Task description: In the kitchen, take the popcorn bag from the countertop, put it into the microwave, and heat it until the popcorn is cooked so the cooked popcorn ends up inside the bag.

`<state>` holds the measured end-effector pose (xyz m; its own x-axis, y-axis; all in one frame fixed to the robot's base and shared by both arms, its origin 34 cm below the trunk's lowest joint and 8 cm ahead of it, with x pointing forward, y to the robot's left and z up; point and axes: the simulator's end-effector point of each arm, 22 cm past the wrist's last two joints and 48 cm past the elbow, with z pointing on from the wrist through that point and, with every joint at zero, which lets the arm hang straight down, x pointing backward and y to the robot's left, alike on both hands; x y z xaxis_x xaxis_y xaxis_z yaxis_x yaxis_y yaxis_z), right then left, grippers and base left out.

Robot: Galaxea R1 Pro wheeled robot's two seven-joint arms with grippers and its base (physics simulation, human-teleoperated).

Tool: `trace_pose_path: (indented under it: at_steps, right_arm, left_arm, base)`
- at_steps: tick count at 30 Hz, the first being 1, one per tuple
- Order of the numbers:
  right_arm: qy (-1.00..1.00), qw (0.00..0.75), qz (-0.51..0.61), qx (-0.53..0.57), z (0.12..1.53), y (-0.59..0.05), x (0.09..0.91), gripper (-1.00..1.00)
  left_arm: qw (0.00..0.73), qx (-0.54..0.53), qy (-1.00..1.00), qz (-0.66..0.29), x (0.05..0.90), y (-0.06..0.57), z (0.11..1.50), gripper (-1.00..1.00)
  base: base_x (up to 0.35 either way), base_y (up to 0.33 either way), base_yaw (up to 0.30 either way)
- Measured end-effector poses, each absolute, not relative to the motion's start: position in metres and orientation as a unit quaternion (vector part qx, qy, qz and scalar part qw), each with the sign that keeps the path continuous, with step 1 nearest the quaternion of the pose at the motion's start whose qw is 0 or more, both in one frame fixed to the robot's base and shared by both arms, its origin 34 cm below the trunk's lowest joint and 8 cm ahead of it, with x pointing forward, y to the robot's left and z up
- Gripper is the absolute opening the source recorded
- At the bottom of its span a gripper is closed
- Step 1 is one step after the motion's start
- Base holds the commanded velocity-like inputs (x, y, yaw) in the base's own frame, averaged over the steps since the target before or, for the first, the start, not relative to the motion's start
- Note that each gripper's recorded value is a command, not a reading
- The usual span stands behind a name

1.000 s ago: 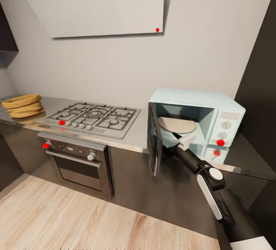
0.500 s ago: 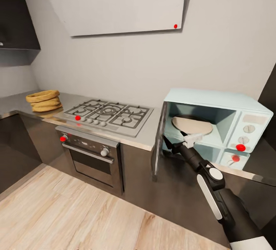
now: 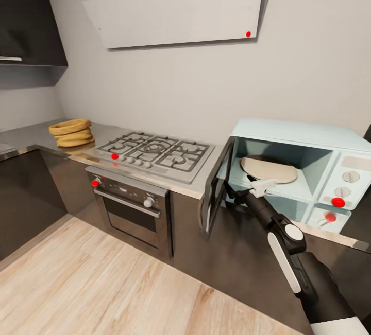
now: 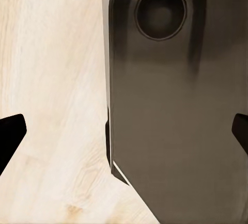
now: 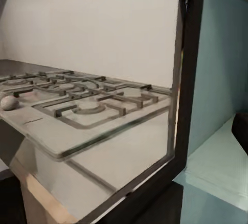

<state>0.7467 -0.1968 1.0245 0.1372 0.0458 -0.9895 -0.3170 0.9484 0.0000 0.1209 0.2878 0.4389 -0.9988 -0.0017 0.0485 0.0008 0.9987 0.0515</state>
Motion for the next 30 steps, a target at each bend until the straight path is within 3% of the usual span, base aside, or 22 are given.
trace_pose_path:
  at_steps: [6,24,30]
  right_arm:
    - [0.646,0.745,0.126,-0.111,1.023,-0.19,0.746,1.0]
    - [0.645,0.743,0.132,-0.12,1.022,-0.181,0.744,1.0]
    - [0.651,0.748,0.107,-0.077,1.022,-0.227,0.753,1.0]
  left_arm:
    - [0.025,0.0,-0.999,-0.026,0.121,0.287,0.439,1.0]
    - [0.025,0.0,-0.999,-0.025,0.121,0.287,0.439,1.0]
    - [0.025,0.0,-0.999,-0.026,0.121,0.287,0.439,1.0]
  base:
    - [-0.14,0.0,0.005]
    - [-0.337,0.0,0.0]
    - [-0.305,0.0,0.0]
